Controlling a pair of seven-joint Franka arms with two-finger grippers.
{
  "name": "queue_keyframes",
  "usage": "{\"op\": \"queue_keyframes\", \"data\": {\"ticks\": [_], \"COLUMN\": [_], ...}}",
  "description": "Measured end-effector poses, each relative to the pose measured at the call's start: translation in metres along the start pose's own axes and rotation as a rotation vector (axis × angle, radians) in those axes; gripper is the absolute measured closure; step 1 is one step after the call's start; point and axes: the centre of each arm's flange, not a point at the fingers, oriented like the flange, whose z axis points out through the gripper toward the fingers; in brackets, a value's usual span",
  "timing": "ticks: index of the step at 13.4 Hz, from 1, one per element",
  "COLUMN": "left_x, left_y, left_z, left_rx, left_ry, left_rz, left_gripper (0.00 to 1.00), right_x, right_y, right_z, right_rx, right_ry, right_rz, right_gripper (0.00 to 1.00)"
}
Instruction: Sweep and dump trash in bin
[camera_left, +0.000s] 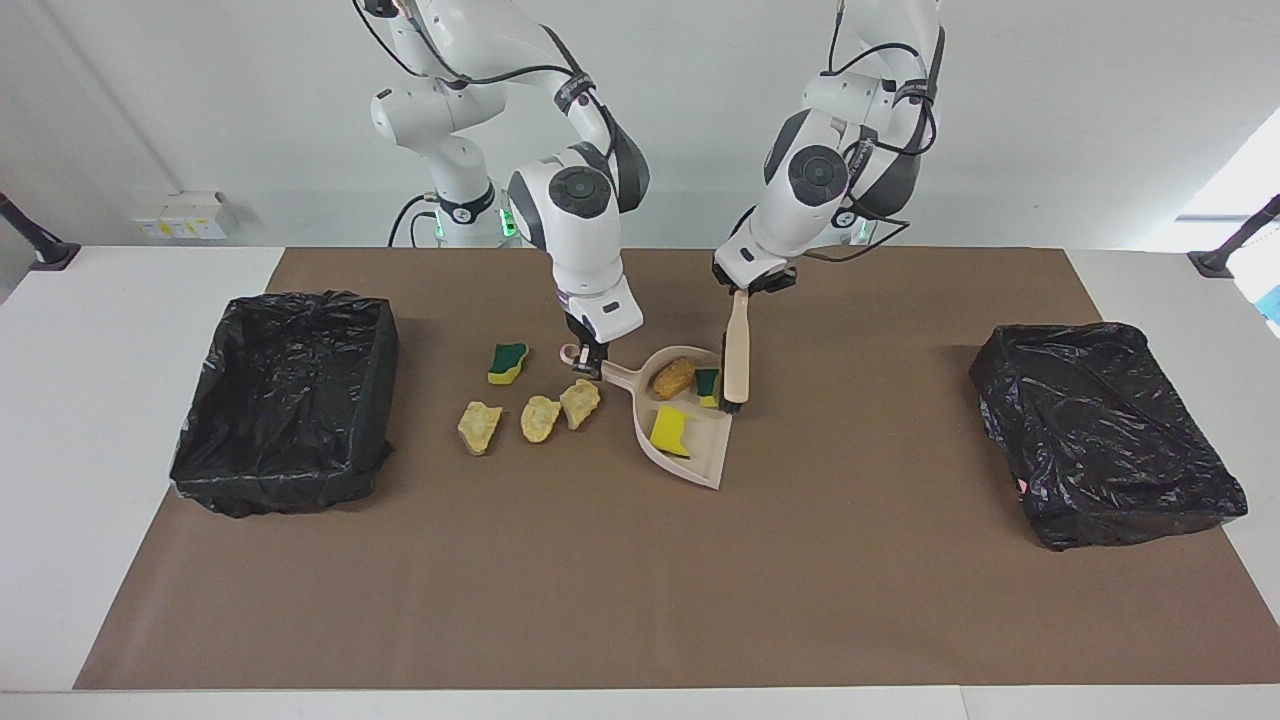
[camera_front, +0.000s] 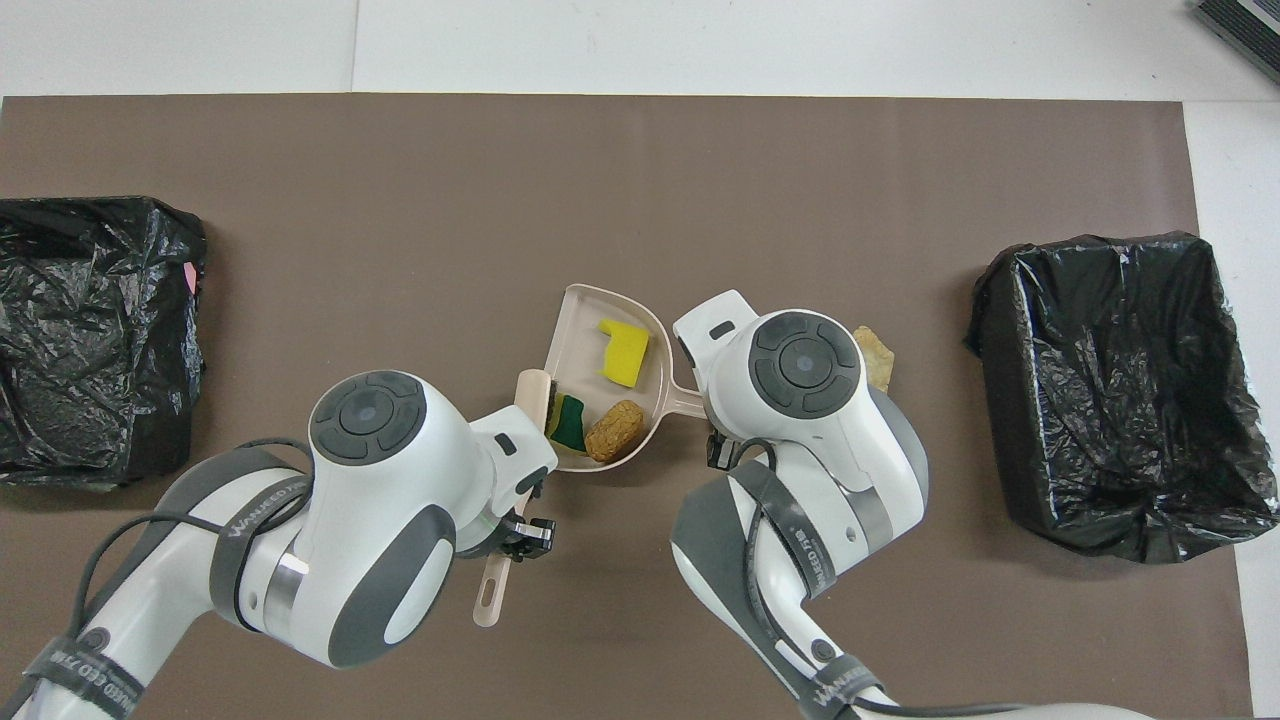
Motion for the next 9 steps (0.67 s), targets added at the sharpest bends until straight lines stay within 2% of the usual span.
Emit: {"op": "queue_keyframes", "data": {"ticks": [4,9], "left_x": [-0.037,-0.063], "left_y": [0.010,0.010], "left_z": [0.008,0.007], "left_rx": [0.046,0.091], "left_ry": [-0.097,-0.222], "left_rz": [0.039,0.055], "left_gripper": [0.74,0.74], "right_x": [0.000,0.000], "right_y": [0.000,0.000], "right_z": [0.000,0.001], "right_rx": [0.000,0.000], "right_ry": [0.000,0.000], "right_rz": [0.000,-0.001], "right_gripper": [0.69,0.69]}}
